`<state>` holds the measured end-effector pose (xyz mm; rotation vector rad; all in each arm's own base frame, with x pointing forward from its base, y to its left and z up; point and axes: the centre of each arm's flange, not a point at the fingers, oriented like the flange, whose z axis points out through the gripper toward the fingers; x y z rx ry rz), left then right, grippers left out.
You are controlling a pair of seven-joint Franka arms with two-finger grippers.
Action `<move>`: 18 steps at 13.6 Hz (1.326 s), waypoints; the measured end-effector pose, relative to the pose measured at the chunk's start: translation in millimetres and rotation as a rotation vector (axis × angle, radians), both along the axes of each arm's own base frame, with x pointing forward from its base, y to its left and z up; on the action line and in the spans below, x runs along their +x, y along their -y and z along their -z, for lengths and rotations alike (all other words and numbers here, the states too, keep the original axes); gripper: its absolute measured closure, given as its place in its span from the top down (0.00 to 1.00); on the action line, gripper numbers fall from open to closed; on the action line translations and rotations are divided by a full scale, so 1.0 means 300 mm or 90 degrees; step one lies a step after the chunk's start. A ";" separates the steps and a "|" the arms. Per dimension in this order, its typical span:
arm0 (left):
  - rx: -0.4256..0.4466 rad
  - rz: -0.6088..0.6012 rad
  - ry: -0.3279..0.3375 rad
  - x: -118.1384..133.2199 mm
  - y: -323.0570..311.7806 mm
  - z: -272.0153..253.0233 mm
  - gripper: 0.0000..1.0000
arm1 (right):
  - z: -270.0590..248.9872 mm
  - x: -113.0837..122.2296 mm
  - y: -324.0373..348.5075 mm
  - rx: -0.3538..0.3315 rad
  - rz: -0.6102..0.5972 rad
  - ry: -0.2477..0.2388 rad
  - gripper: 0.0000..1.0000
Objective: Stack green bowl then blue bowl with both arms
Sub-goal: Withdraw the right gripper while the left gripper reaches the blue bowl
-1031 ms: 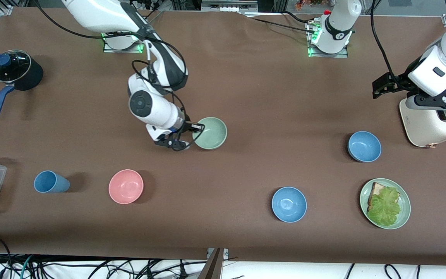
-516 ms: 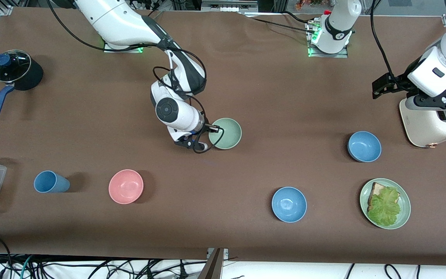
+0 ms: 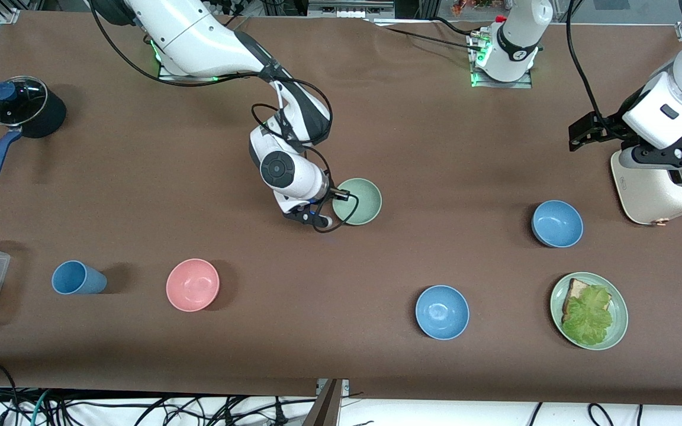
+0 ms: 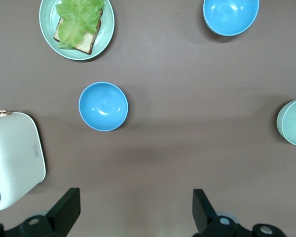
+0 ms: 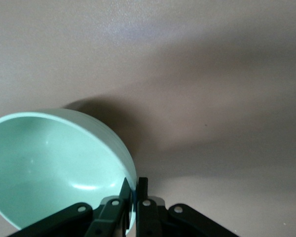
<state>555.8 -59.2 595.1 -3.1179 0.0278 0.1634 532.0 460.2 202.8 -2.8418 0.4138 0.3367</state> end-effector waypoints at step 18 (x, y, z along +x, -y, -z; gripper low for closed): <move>-0.001 0.000 -0.014 0.027 0.000 0.050 1.00 | -0.565 0.460 0.918 -0.102 -0.332 0.081 0.99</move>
